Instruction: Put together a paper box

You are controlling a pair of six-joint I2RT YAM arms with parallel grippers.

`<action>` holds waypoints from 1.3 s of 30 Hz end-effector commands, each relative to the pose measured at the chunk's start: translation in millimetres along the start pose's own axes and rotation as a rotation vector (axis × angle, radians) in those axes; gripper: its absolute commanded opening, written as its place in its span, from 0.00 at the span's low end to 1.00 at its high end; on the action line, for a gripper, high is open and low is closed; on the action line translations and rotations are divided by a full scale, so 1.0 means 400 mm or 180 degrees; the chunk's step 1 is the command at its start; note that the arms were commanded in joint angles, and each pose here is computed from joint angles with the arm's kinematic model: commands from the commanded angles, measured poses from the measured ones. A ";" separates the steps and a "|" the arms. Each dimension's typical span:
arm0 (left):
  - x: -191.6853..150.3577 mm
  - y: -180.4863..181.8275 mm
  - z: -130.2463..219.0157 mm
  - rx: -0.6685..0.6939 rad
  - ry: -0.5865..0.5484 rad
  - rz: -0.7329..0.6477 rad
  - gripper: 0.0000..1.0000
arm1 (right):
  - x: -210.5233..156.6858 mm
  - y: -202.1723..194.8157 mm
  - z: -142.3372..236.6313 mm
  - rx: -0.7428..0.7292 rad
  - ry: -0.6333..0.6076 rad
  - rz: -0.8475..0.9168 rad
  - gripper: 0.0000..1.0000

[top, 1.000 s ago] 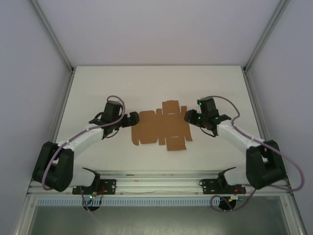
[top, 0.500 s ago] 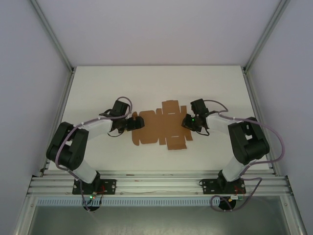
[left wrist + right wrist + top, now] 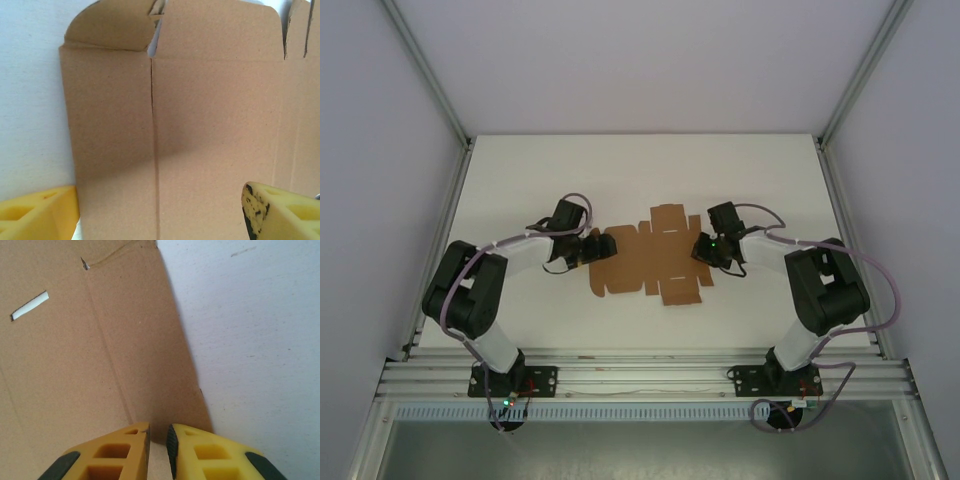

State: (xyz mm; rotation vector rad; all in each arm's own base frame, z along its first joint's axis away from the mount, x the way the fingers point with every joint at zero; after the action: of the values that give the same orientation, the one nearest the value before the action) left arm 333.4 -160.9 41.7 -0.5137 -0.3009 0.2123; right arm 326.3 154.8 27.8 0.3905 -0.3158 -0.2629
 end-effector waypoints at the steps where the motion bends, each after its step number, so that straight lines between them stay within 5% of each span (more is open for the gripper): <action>1: -0.015 -0.123 -0.017 -0.0722 0.0155 -0.0110 0.82 | -0.081 -0.126 -0.029 -0.0674 0.0295 -0.0075 0.21; 13: 0.032 -0.244 0.147 -0.1465 -0.0519 -0.0312 0.74 | -0.080 -0.125 -0.030 -0.0648 0.0254 -0.0116 0.21; 18: 0.036 -0.236 0.148 -0.1384 -0.0584 -0.0327 0.71 | -0.078 -0.114 -0.033 -0.0560 0.0252 -0.0119 0.21; 22: 0.035 -0.201 0.111 -0.0882 -0.0512 -0.0420 0.56 | -0.073 -0.108 -0.032 -0.0537 0.0238 -0.0126 0.20; 28: 0.036 -0.228 0.109 -0.0884 -0.0483 -0.0531 0.08 | -0.047 -0.079 0.005 -0.0432 0.0102 -0.0030 0.24; 29: 0.040 -0.237 0.121 -0.0910 -0.0517 -0.0558 0.00 | -0.037 -0.070 0.023 -0.0408 0.0049 0.0011 0.25; 39: 0.046 -0.424 0.407 -0.1917 -0.1118 -0.1198 0.00 | 0.080 0.078 0.366 0.0827 -0.0844 0.0521 0.81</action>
State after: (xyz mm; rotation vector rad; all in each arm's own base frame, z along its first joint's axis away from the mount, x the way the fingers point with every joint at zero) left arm 326.2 -218.0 203.1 -0.8862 -0.6656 -0.0379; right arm 321.1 127.2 150.8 0.5006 -0.6025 -0.1753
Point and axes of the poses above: each hand's point on the last joint's axis, 136 mm out from that joint toward the fingers, its own z axis back along the fingers, its own y axis along the line the jaws close on, x = y × z, the point moved 1 cm from there along z, back along the fingers
